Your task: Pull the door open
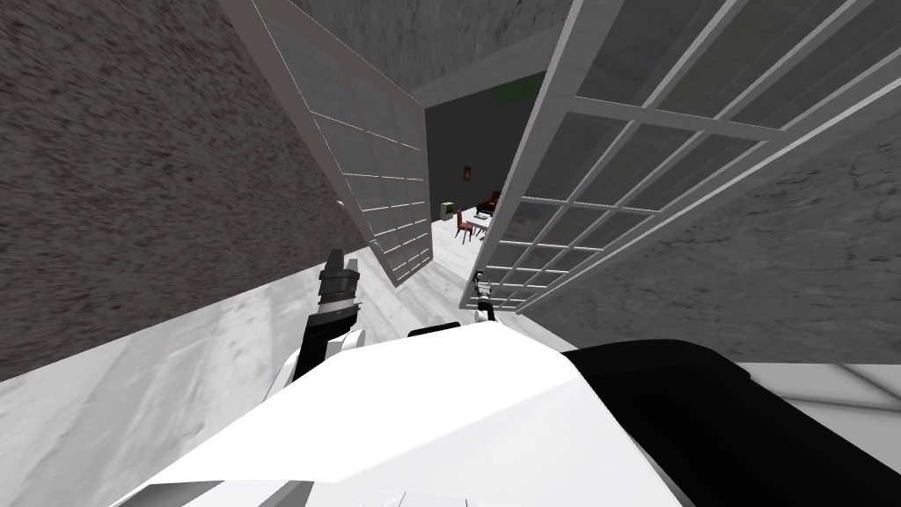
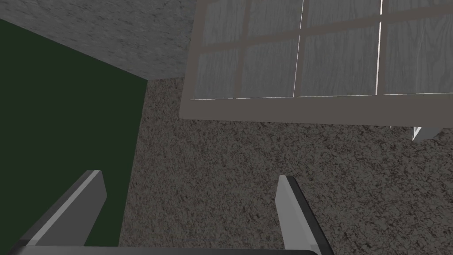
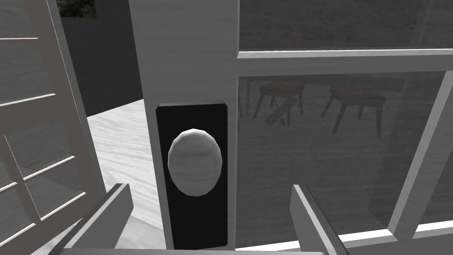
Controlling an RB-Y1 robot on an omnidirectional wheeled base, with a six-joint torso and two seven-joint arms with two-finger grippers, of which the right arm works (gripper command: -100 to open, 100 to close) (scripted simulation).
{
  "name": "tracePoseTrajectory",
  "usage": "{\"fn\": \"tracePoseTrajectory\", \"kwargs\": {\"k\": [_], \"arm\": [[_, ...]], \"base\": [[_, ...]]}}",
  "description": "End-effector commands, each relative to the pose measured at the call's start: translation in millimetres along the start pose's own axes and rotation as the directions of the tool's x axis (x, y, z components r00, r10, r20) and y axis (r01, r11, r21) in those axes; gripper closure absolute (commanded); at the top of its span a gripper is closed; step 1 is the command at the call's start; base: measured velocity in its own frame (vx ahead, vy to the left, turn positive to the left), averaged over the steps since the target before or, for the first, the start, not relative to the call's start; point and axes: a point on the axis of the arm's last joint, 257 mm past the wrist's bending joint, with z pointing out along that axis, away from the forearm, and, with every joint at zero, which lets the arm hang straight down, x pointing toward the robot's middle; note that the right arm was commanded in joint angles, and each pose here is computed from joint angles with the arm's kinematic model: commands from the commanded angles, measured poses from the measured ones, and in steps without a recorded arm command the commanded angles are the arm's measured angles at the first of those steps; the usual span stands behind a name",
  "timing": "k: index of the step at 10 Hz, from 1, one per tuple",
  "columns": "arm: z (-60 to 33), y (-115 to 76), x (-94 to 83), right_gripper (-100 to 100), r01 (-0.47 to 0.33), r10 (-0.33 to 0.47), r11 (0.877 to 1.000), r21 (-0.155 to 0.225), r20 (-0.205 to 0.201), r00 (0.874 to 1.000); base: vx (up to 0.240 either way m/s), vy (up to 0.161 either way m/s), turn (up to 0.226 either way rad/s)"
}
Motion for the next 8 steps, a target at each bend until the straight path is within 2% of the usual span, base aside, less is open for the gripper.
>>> {"fn": "tracePoseTrajectory", "kwargs": {"k": [1, 2, 4, 5, 6, 8], "arm": [[1.0, -4.8, -2.1, -100, -0.003, 0.003, 1.0, 0.016, 0.001, 1.0], [-0.4, -16.5, -1.2, -100, -0.006, 0.007, 0.999, 0.051, -0.003, 1.0], [-1.7, -25.4, -0.7, -100, -0.009, 0.01, 0.997, 0.079, -0.005, 1.0], [-1.0, -22.5, -1.1, -100, -0.007, 0.007, 0.998, 0.067, -0.005, 1.0], [-1.7, -4.1, -1.9, -100, -0.009, 0.009, 0.999, 0.049, -0.005, 1.0], [-1.7, -4.1, -1.9, -100, -0.009, 0.009, 0.999, 0.049, -0.005, 1.0]], "base": [[-0.146, -0.008, 0.031], [-0.172, -0.014, 0.138], [-0.194, -0.065, 0.077], [-0.095, -0.035, 0.015], [0.144, -0.016, 0.119], [0.124, 0.007, 0.049]]}}
